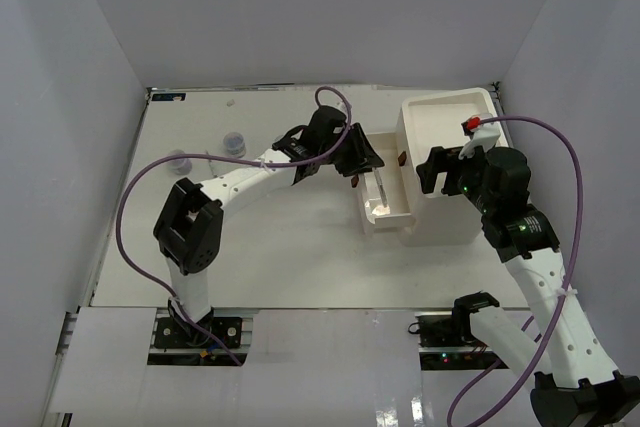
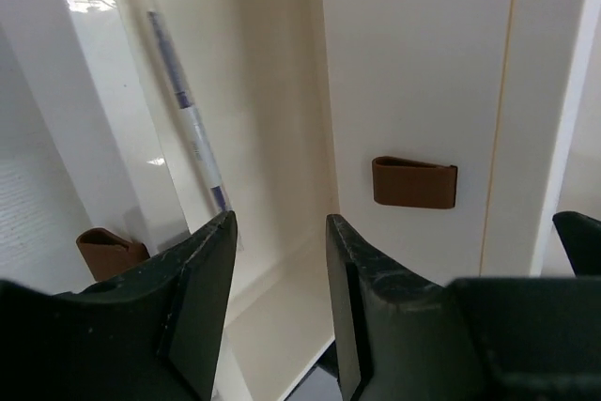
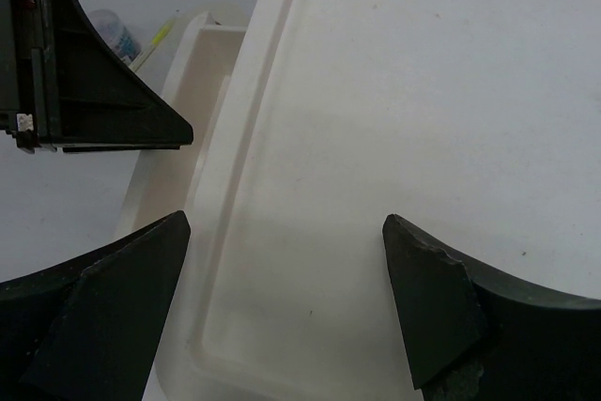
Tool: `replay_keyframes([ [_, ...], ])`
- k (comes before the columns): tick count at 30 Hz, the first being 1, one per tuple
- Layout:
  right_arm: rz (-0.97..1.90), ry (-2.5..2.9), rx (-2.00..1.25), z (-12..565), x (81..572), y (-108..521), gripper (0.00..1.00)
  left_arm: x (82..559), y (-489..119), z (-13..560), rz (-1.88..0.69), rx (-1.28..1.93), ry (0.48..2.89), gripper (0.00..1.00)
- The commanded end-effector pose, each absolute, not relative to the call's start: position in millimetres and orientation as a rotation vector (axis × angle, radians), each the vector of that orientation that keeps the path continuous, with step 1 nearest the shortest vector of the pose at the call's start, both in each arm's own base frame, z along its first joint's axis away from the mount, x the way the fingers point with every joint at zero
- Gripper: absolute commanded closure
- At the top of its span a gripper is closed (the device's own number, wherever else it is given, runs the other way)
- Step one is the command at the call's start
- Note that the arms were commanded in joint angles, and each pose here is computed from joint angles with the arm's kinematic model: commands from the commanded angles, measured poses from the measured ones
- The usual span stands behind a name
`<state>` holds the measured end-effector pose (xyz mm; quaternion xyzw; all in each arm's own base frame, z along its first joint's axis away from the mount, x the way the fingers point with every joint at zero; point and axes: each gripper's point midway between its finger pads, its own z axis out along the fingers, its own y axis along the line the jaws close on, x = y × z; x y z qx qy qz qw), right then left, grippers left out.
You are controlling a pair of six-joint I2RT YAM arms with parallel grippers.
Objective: Sort the stationery into containers
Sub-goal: Place the pen in the drawer, then pick up the pen from the center of the board.
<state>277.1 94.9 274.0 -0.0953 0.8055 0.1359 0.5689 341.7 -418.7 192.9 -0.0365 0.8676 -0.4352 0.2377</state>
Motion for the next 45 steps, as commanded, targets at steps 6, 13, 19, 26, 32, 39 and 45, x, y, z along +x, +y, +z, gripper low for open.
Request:
replay_keyframes([
  [6, 0.318, 1.858, -0.222, 281.0, 277.7, 95.3, 0.10, 359.3, -364.4, 244.9, -0.944, -0.099, 2.242, 0.20],
  [13, 0.316, 1.856, -0.222, 280.2, 276.5, 94.6, 0.10, 381.6, -218.7, 209.7, -0.384, -0.244, 2.276, 0.09],
  [19, 0.318, 1.859, -0.225, 278.4, 276.3, 95.3, 0.10, 390.1, -96.4, 162.0, -0.057, -0.434, 2.338, 0.07],
  [26, 0.317, 1.857, -0.229, 277.0, 274.8, 95.2, 0.10, 411.8, -35.0, 113.8, 0.041, -0.569, 2.391, 0.10],
  [32, 0.319, 1.852, -0.230, 277.8, 274.9, 95.5, 0.10, 434.6, -12.0, 82.0, 0.073, -0.628, 2.420, 0.15],
  [39, 0.322, 1.847, -0.232, 278.8, 275.2, 96.3, 0.10, 452.0, -0.6, 65.4, 0.040, -0.653, 2.420, 0.25],
  [45, 0.311, 1.836, -0.238, 282.9, 274.6, 94.9, 0.10, 470.5, 3.6, 70.2, 0.027, -0.647, 2.389, 0.30],
])
